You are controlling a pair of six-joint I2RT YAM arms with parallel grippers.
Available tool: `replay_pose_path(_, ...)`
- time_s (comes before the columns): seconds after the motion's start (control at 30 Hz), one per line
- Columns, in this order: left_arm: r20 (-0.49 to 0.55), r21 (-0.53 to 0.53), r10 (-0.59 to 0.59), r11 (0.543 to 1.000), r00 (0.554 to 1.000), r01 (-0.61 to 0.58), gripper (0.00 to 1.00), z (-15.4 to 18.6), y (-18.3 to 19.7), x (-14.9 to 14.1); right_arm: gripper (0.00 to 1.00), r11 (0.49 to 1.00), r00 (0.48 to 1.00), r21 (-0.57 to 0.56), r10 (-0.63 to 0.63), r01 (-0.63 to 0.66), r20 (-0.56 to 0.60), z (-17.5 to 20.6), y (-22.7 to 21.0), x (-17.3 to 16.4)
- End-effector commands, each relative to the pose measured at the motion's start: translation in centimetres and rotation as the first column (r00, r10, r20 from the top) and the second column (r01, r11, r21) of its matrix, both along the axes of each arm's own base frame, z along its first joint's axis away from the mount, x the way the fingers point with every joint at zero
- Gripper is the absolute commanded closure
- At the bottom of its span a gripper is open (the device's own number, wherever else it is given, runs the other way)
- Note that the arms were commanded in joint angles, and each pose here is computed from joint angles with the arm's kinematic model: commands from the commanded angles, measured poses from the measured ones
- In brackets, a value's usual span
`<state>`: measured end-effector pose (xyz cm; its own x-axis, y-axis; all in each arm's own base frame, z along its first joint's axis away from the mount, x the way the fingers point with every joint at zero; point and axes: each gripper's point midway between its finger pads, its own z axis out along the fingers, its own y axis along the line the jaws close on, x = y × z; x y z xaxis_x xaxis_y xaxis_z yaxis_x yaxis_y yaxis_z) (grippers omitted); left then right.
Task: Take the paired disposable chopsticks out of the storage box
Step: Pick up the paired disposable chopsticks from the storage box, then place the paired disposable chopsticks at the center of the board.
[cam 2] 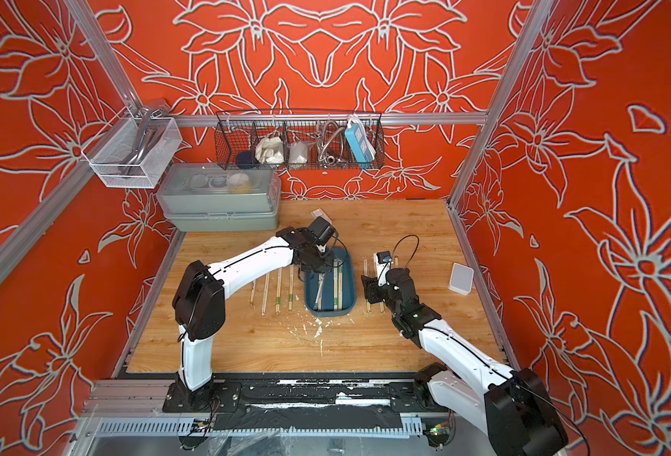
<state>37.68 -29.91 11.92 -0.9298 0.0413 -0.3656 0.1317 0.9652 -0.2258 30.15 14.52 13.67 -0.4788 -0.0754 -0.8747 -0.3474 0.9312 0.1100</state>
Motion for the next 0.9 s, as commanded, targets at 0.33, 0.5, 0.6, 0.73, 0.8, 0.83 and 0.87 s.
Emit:
replay_pose_path(0.33,0.11,0.027,0.113,0.993,0.987,-0.117,1.0,4.7,10.2,-0.8,0.19,0.997,0.994,0.051,0.058,-0.063,0.092,2.2,1.0,-0.5)
replay_pose_path(0.5,0.118,0.072,0.195,0.976,0.974,-0.204,1.0,3.5,16.3,-1.2,0.18,0.995,0.995,0.055,0.074,-0.078,0.072,1.9,1.5,-0.3)
replay_pose_path(0.6,0.117,0.115,0.234,0.962,0.965,-0.247,1.0,2.1,19.6,-1.3,0.18,0.994,0.993,0.059,0.087,-0.092,0.084,2.1,1.7,-0.5)
replay_pose_path(0.73,0.105,0.157,0.273,0.945,0.956,-0.287,1.0,-0.2,23.0,-1.0,0.17,0.991,0.989,0.062,0.108,-0.115,0.103,2.2,2.1,-0.8)
replay_pose_path(0.8,0.101,0.201,0.299,0.928,0.949,-0.313,1.0,-1.0,24.8,-0.9,0.17,0.99,0.988,0.06,0.117,-0.124,0.101,2.2,2.3,-0.8)
replay_pose_path(0.83,0.1,0.223,0.306,0.92,0.947,-0.321,1.0,-1.5,25.5,-0.7,0.17,0.99,0.988,0.059,0.122,-0.128,0.1,2.1,2.4,-0.8)
replay_pose_path(0.87,0.096,0.236,0.309,0.916,0.946,-0.324,1.0,-1.9,26.0,-0.6,0.16,0.99,0.987,0.055,0.126,-0.131,0.097,2.0,2.5,-0.8)
